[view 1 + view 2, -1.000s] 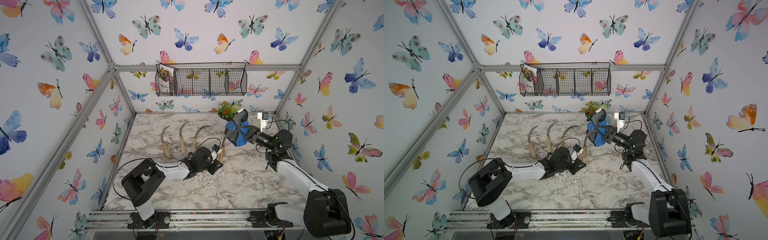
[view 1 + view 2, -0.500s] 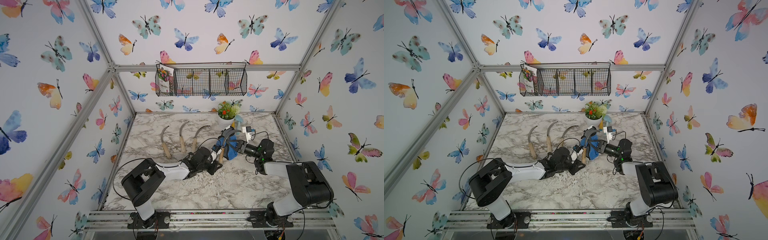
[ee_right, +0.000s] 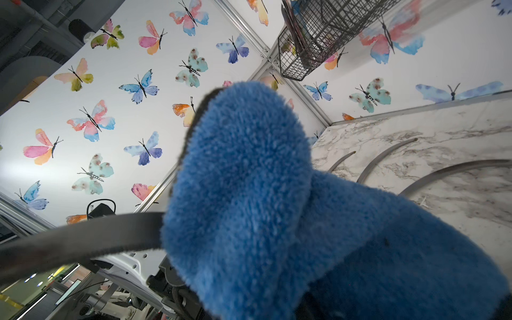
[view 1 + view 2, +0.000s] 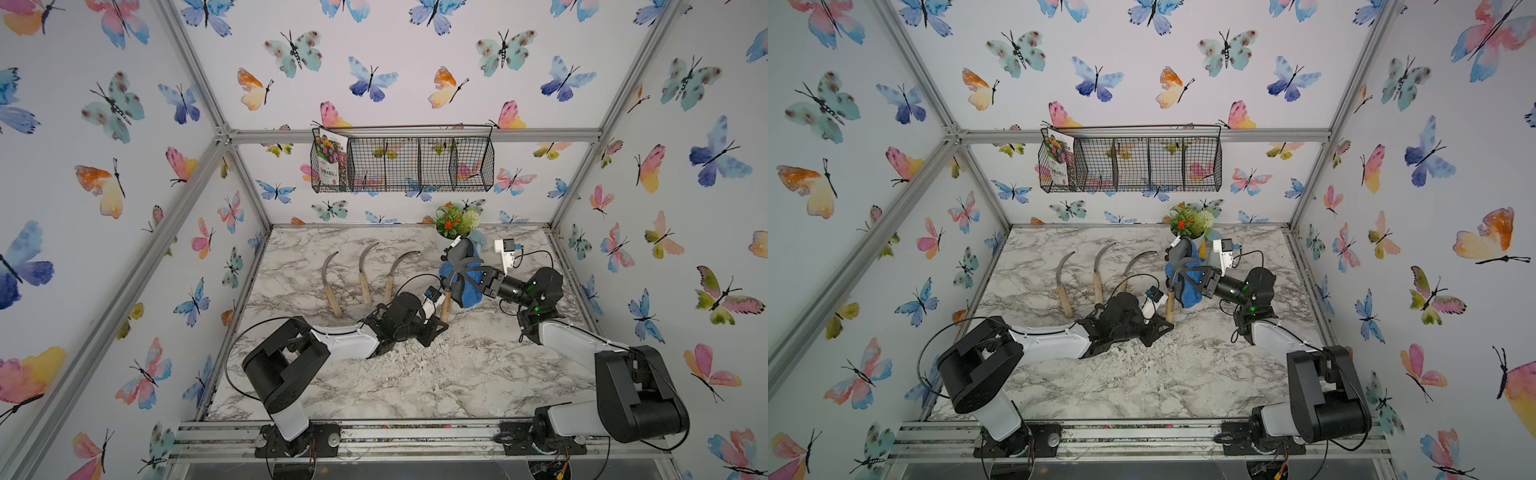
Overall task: Wipe small sickles with rags
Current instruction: Wipe the small sickle.
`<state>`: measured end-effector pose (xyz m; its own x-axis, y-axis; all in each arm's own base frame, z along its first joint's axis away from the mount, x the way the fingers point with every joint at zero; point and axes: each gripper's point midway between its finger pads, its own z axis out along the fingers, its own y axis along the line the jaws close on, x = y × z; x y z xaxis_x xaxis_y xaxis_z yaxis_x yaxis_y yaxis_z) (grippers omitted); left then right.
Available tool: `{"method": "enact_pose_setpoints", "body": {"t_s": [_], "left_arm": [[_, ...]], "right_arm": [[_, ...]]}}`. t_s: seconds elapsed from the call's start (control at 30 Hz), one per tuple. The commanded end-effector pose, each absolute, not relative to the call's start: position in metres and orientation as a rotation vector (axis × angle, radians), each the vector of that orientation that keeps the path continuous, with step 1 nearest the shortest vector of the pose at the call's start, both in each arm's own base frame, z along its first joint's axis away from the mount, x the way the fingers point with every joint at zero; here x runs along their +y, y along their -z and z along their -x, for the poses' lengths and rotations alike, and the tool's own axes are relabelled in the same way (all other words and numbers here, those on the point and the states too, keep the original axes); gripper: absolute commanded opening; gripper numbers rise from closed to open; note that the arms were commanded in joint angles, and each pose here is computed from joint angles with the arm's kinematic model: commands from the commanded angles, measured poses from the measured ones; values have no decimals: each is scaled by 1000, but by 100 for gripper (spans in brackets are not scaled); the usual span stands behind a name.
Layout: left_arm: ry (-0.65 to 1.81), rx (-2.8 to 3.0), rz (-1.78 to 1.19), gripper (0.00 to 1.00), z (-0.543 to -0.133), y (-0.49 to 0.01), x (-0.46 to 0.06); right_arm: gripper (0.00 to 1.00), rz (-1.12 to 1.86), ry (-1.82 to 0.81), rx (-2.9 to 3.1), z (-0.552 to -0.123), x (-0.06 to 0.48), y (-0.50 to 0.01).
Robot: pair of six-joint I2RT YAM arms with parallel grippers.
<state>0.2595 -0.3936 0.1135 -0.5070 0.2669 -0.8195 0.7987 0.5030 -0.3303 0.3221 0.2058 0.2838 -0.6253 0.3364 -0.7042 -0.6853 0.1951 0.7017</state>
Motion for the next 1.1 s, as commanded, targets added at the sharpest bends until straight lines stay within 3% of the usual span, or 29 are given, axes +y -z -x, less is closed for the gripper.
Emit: {"method": "enact_pose_setpoints", "body": {"t_s": [0.0,0.27,0.63,1.07], "left_arm": [[915,2111,-886,0,-253,-94,-385],[915,2114,-887,0,-253,-92,-385],[951,2098,-904,0,-248,-95,-387],[1212,2007,-1066,0,-214,-108,-406]], "right_arm": [[2,398,-1500,1495,-316,194,-338],[2,373,-1452,1460,-317,177,-363],[2,362,-1457,1501,-325,178,-331],[2,383,-1551,1559,-320,188,-282]]}}
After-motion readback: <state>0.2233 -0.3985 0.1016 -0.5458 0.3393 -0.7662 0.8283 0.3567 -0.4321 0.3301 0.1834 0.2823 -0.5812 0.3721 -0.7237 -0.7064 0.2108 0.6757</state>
